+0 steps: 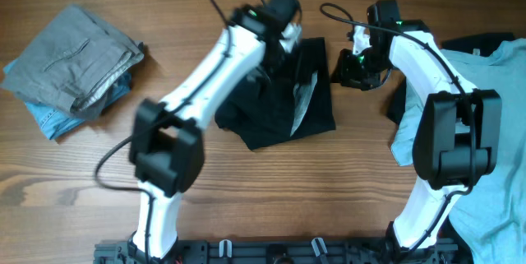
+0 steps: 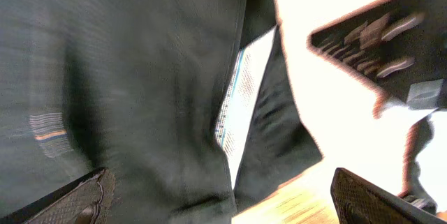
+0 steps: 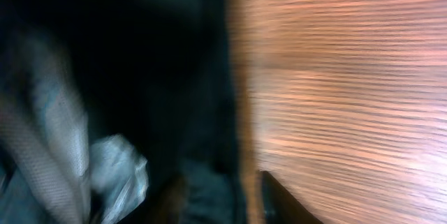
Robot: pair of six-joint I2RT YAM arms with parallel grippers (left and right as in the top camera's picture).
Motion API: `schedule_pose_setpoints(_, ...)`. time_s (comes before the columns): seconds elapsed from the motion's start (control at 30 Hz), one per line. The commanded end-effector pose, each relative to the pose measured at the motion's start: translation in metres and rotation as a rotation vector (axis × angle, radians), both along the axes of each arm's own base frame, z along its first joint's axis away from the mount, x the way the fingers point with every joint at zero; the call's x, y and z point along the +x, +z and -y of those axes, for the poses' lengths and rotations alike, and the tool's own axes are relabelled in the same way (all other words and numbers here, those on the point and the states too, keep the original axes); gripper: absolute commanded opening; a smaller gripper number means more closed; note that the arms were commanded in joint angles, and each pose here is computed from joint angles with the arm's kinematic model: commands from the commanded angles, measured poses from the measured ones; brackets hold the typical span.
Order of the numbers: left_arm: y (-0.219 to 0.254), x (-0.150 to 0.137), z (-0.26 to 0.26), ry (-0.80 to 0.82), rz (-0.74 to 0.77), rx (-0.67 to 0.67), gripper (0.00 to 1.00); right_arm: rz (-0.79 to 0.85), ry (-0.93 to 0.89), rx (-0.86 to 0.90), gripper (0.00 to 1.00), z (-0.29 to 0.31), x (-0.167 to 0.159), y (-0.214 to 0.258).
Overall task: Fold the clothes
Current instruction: 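Fold the shorts in half toward the center with both grippers, then release the folded shorts and raise both grippers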
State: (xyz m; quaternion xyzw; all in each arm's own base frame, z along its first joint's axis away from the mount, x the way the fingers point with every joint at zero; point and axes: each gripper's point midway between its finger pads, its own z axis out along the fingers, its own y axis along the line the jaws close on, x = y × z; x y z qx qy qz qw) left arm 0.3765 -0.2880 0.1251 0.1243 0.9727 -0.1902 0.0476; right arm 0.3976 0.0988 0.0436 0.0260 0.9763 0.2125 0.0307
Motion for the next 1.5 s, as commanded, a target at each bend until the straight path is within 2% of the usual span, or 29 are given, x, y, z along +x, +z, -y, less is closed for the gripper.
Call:
schedule_pose_setpoints(0.0, 0.108, 0.032, -0.049, 0.081, 0.253, -0.081, 1.00, 0.063, 0.143, 0.175, 0.67, -0.027, -0.004, 0.020)
schedule_pose_setpoints(0.03, 0.122, 0.038, -0.070, 0.126, 0.282, -0.085, 1.00, 0.062, 0.126, 0.176, 0.77, -0.029, -0.002, 0.020)
schedule_pose_setpoints(0.07, 0.127, 0.042, -0.086, 0.160, 0.292, -0.083, 1.00, 0.061, 0.110, 0.182, 0.82, -0.031, -0.001, 0.021)
schedule_pose_setpoints(0.13, 0.128, 0.049, -0.114, 0.223, 0.284, -0.068, 1.00, 0.072, 0.087, 0.191, 0.82, -0.038, 0.005, 0.022)
schedule_pose_setpoints(0.17, 0.125, 0.050, -0.128, 0.252, 0.265, -0.055, 1.00, 0.072, 0.065, 0.196, 0.72, -0.042, 0.008, 0.021)
schedule_pose_setpoints(0.23, 0.123, 0.050, -0.140, 0.279, 0.247, -0.044, 1.00, 0.056, 0.002, 0.206, 0.38, -0.052, 0.013, 0.018)
schedule_pose_setpoints(0.27, 0.123, 0.051, -0.144, 0.288, 0.244, -0.042, 1.00, 0.038, -0.031, 0.213, 0.34, -0.058, 0.014, 0.014)
schedule_pose_setpoints(0.33, 0.122, 0.051, -0.146, 0.290, 0.244, -0.041, 1.00, -0.016, -0.078, 0.228, 0.34, -0.074, 0.012, 0.005)
schedule_pose_setpoints(0.4, 0.122, 0.051, -0.146, 0.290, 0.243, -0.040, 1.00, -0.021, -0.051, 0.270, 0.70, -0.091, 0.010, 0.004)
schedule_pose_setpoints(0.43, 0.122, 0.051, -0.146, 0.291, 0.244, -0.039, 1.00, -0.012, -0.039, 0.287, 0.80, -0.098, 0.011, 0.007)
schedule_pose_setpoints(0.5, 0.121, 0.052, -0.149, 0.298, 0.251, -0.019, 1.00, 0.024, -0.012, 0.313, 0.90, -0.111, 0.015, 0.012)
schedule_pose_setpoints(0.53, 0.121, 0.052, -0.151, 0.301, 0.253, -0.011, 1.00, 0.030, -0.015, 0.316, 0.90, -0.113, 0.017, 0.012)
schedule_pose_setpoints(0.57, 0.121, 0.053, -0.151, 0.302, 0.255, -0.009, 1.00, 0.036, -0.023, 0.319, 0.86, -0.113, 0.019, 0.013)
schedule_pose_setpoints(0.6, 0.121, 0.053, -0.152, 0.303, 0.255, -0.007, 1.00, 0.053, -0.038, 0.314, 0.75, -0.112, 0.024, 0.013)
schedule_pose_setpoints(0.63, 0.121, 0.053, -0.152, 0.303, 0.255, -0.007, 1.00, 0.070, -0.055, 0.301, 0.54, -0.110, 0.030, 0.013)
schedule_pose_setpoints(0.67, 0.121, 0.053, -0.152, 0.303, 0.256, -0.007, 1.00, 0.099, -0.055, 0.301, 0.07, -0.111, 0.036, 0.014)
schedule_pose_setpoints(0.73, 0.120, 0.054, -0.155, 0.311, 0.263, 0.013, 1.00, 0.153, -0.018, 0.365, 0.04, -0.120, 0.044, 0.031)
schedule_pose_setpoints(0.83, 0.120, 0.055, -0.158, 0.315, 0.267, 0.026, 1.00, 0.270, 0.094, 0.492, 0.04, -0.137, 0.051, 0.093)
schedule_pose_setpoints(0.97, 0.110, 0.051, -0.158, 0.313, 0.241, 0.036, 1.00, 0.390, 0.129, 0.458, 0.04, -0.131, 0.050, 0.142)
schedule_pose_setpoints(1.07, 0.099, 0.047, -0.159, 0.312, 0.210, 0.049, 1.00, 0.374, 0.055, 0.322, 0.04, -0.110, 0.051, 0.131)
schedule_pose_setpoints(1.2, 0.079, 0.038, -0.161, 0.309, 0.155, 0.070, 1.00, 0.263, -0.177, -0.122, 0.05, -0.023, 0.049, 0.075)
schedule_pose_setpoints(1.23, 0.075, 0.036, -0.161, 0.308, 0.143, 0.074, 1.00, 0.248, -0.203, -0.183, 0.08, -0.008, 0.047, 0.068)
schedule_pose_setpoints(1.27, 0.071, 0.035, -0.162, 0.307, 0.134, 0.078, 1.00, 0.233, -0.217, -0.213, 0.20, 0.002, 0.044, 0.063)
schedule_pose_setpoints(1.3, 0.067, 0.033, -0.162, 0.307, 0.124, 0.082, 1.00, 0.214, -0.214, -0.235, 0.61, 0.011, 0.041, 0.056)
schedule_pose_setpoints(1.33, 0.065, 0.032, -0.162, 0.306, 0.116, 0.085, 1.00, 0.198, -0.228, -0.270, 0.80, 0.022, 0.039, 0.052)
schedule_pose_setpoints(1.37, 0.062, 0.030, -0.163, 0.306, 0.108, 0.088, 1.00, 0.192, -0.252, -0.286, 0.85, 0.031, 0.039, 0.051)
schedule_pose_setpoints(1.43, 0.062, 0.030, -0.162, 0.305, 0.108, 0.088, 1.00, 0.222, -0.199, -0.202, 0.78, 0.026, 0.044, 0.062)
schedule_pose_setpoints(1.47, 0.062, 0.030, -0.163, 0.306, 0.108, 0.088, 1.00, 0.249, -0.121, -0.116, 0.67, 0.013, 0.044, 0.073)
